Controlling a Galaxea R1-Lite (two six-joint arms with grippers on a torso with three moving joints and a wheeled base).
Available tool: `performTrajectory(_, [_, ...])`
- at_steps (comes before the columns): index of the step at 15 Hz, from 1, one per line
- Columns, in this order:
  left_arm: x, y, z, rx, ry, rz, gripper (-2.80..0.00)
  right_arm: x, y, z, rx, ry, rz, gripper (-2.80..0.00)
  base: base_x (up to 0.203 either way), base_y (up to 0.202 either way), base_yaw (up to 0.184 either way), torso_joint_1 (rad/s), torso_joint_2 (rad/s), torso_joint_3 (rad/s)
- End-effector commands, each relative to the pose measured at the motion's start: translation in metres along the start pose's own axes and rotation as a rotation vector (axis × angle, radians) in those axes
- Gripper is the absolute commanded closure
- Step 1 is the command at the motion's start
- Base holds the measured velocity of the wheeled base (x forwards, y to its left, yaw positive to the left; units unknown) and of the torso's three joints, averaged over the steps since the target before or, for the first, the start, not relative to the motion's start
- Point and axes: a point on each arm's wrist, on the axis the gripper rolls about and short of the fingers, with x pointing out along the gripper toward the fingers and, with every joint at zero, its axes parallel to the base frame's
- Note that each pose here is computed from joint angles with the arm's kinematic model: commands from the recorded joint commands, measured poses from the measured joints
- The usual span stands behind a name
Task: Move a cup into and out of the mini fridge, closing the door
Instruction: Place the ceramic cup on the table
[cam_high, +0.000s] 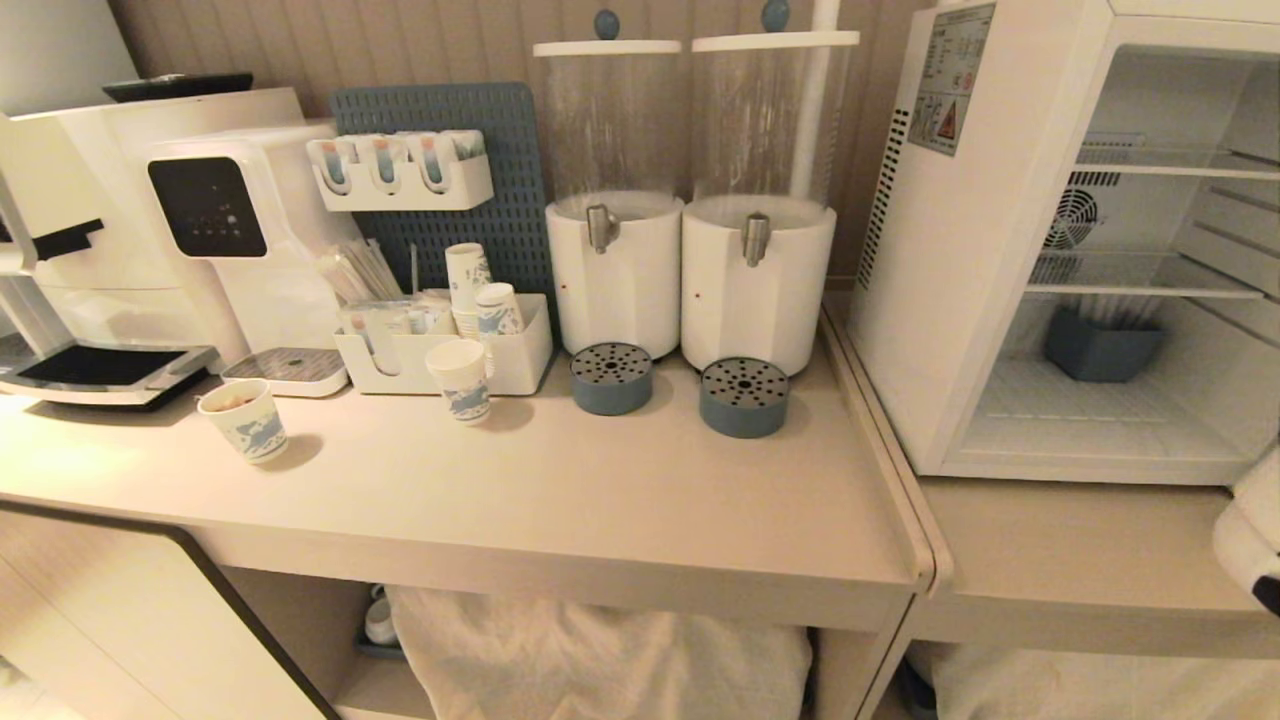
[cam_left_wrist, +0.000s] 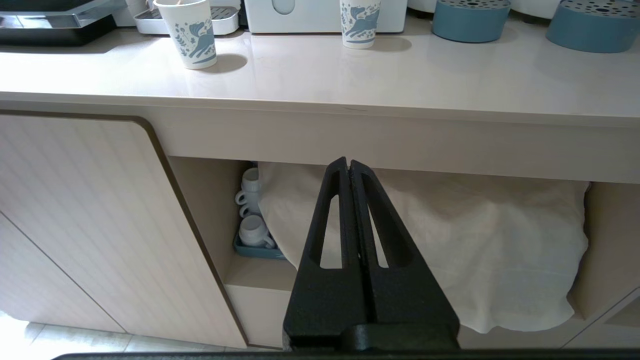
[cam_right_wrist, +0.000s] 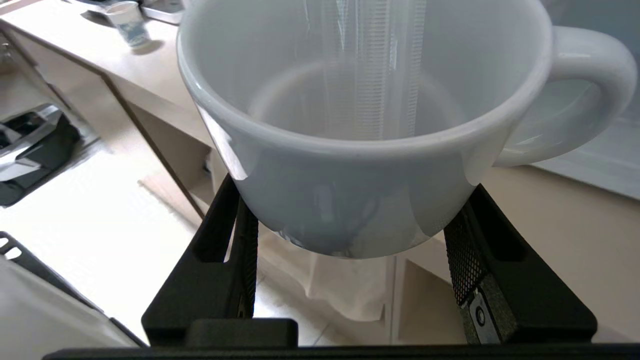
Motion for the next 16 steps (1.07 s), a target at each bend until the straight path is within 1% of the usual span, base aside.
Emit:
performTrajectory(1, [0.000, 0.000, 0.000, 0.000, 0.001, 0.001, 0.00, -0.004, 0.009, 0.001, -0.032, -0.023, 0.034, 0.00, 0.000, 0.000, 0.000, 0.000, 0.00, 0.000])
performTrajectory(3, [0.000, 0.000, 0.000, 0.000, 0.000, 0.001, 0.00, -0.009, 0.021, 0.001, -0.041, -0.044, 0.059, 0.00, 0.000, 0.000, 0.000, 0.000, 0.00, 0.000])
performTrajectory(4, [0.000, 0.000, 0.000, 0.000, 0.000, 0.001, 0.00, -0.014, 0.028, 0.001, -0.049, -0.061, 0.060, 0.00, 0.000, 0.000, 0.000, 0.000, 0.00, 0.000])
performTrajectory(5, [0.000, 0.000, 0.000, 0.000, 0.000, 0.001, 0.00, -0.020, 0.033, -0.001, -0.049, -0.069, 0.037, 0.00, 0.000, 0.000, 0.000, 0.000, 0.00, 0.000])
performTrajectory(6, [0.000, 0.000, 0.000, 0.000, 0.000, 0.001, 0.00, -0.026, 0.036, -0.004, -0.046, -0.082, -0.017, 0.00, 0.000, 0.000, 0.000, 0.000, 0.00, 0.000])
performTrajectory(8, [0.000, 0.000, 0.000, 0.000, 0.000, 0.001, 0.00, -0.034, 0.039, -0.006, -0.004, -0.123, -0.147, 0.00, 0.000, 0.000, 0.000, 0.000, 0.00, 0.000])
performTrajectory(11, [0.000, 0.000, 0.000, 0.000, 0.000, 0.001, 0.00, -0.047, 0.041, -0.007, 0.040, -0.208, -0.394, 0.00, 0.000, 0.000, 0.000, 0.000, 0.00, 0.000])
performTrajectory(12, [0.000, 0.000, 0.000, 0.000, 0.000, 0.001, 0.00, -0.051, 0.042, -0.009, 0.045, -0.225, -0.454, 0.00, 0.000, 0.000, 0.000, 0.000, 0.00, 0.000])
performTrajectory(13, [0.000, 0.000, 0.000, 0.000, 0.000, 0.001, 0.00, -0.053, 0.042, -0.010, 0.049, -0.239, -0.503, 0.00, 0.000, 0.000, 0.000, 0.000, 0.00, 0.000])
performTrajectory(14, [0.000, 0.000, 0.000, 0.000, 0.001, 0.001, 0.00, -0.055, 0.042, -0.012, 0.049, -0.250, -0.526, 0.00, 0.000, 0.000, 0.000, 0.000, 0.00, 0.000])
performTrajectory(16, [0.000, 0.000, 0.000, 0.000, 0.000, 0.001, 0.00, -0.060, 0.045, -0.016, 0.044, -0.267, -0.536, 0.00, 0.000, 0.000, 0.000, 0.000, 0.00, 0.000])
